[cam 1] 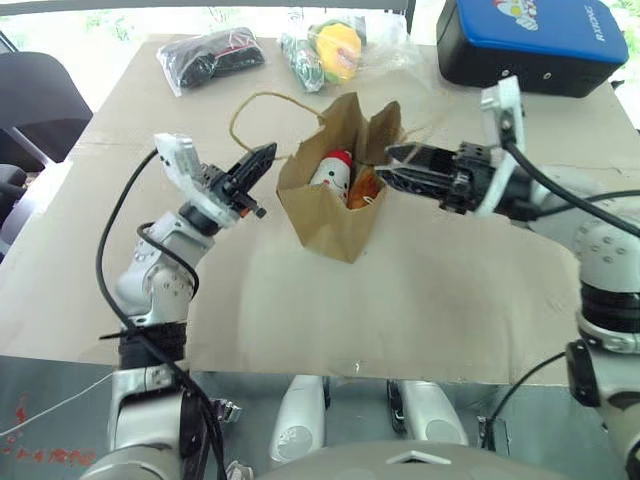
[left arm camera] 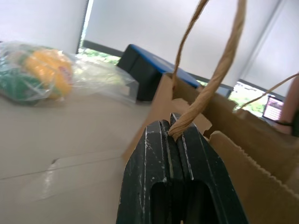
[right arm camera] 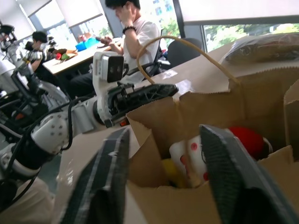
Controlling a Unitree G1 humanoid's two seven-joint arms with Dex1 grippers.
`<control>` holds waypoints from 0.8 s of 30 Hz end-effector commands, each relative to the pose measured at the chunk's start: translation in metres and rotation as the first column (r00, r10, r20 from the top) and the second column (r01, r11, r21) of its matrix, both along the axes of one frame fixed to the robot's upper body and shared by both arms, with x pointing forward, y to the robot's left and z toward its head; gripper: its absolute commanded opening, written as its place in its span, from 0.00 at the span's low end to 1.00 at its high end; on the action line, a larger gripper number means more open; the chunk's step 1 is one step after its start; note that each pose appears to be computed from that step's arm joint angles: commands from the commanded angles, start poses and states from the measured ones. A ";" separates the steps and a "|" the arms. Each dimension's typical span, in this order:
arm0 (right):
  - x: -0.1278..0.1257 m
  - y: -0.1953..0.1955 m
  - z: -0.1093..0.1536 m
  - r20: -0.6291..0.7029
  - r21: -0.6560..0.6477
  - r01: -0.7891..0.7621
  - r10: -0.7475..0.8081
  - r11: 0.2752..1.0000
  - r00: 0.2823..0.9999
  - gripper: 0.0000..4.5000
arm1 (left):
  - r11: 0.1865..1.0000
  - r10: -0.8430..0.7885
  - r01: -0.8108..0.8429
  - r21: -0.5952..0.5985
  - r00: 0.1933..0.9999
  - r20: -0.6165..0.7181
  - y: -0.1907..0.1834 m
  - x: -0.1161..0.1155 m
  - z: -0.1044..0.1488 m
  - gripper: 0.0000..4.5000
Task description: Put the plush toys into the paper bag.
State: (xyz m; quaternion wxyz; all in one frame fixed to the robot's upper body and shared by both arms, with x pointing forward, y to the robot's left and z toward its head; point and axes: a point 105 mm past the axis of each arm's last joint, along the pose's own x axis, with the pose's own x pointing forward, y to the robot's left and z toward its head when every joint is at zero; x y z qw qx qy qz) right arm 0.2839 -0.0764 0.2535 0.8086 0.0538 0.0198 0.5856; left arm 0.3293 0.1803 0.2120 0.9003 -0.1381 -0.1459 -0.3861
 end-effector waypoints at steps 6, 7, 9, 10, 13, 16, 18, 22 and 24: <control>-0.028 -0.018 -0.010 -0.009 -0.117 -0.039 0.038 0.992 0.999 0.52 | 0.996 -0.069 0.069 0.060 0.998 0.002 0.013 -0.045 0.005 0.75; -0.027 -0.014 -0.016 -0.004 -0.124 -0.035 0.035 0.992 0.999 0.52 | 0.996 -0.055 0.056 0.074 0.998 -0.019 0.017 -0.046 -0.001 0.84; -0.021 -0.008 -0.029 0.023 -0.167 -0.004 0.008 0.986 1.000 0.40 | 0.992 -0.044 0.050 0.117 0.998 -0.049 0.020 -0.050 -0.010 1.00; -0.013 -0.005 -0.039 0.044 -0.198 0.026 -0.018 0.980 0.999 0.31 | 0.990 -0.038 0.046 0.130 0.997 -0.065 0.019 -0.051 -0.015 1.00; 0.004 0.012 -0.066 0.089 -0.224 0.064 -0.045 0.972 0.995 0.01 | 0.980 -0.014 0.030 0.195 0.996 -0.083 0.004 -0.051 -0.030 1.00; 0.015 0.033 -0.071 0.122 -0.180 0.073 -0.051 0.981 0.991 0.01 | 0.980 -0.006 0.022 0.197 0.997 -0.082 -0.011 -0.048 -0.034 1.00; 0.017 0.047 -0.072 0.144 -0.163 0.053 -0.029 0.985 0.989 0.01 | 0.980 -0.012 0.028 0.196 0.997 -0.081 -0.023 -0.048 -0.035 1.00; 0.018 0.062 -0.072 0.148 -0.135 0.015 0.006 0.991 0.989 0.01 | 0.979 -0.005 0.019 0.202 0.998 -0.069 -0.039 -0.050 -0.038 1.00; 0.019 0.069 -0.075 0.143 -0.129 0.000 0.019 0.992 0.990 0.01 | 0.981 0.001 0.009 0.192 0.999 -0.054 -0.045 -0.049 -0.036 1.00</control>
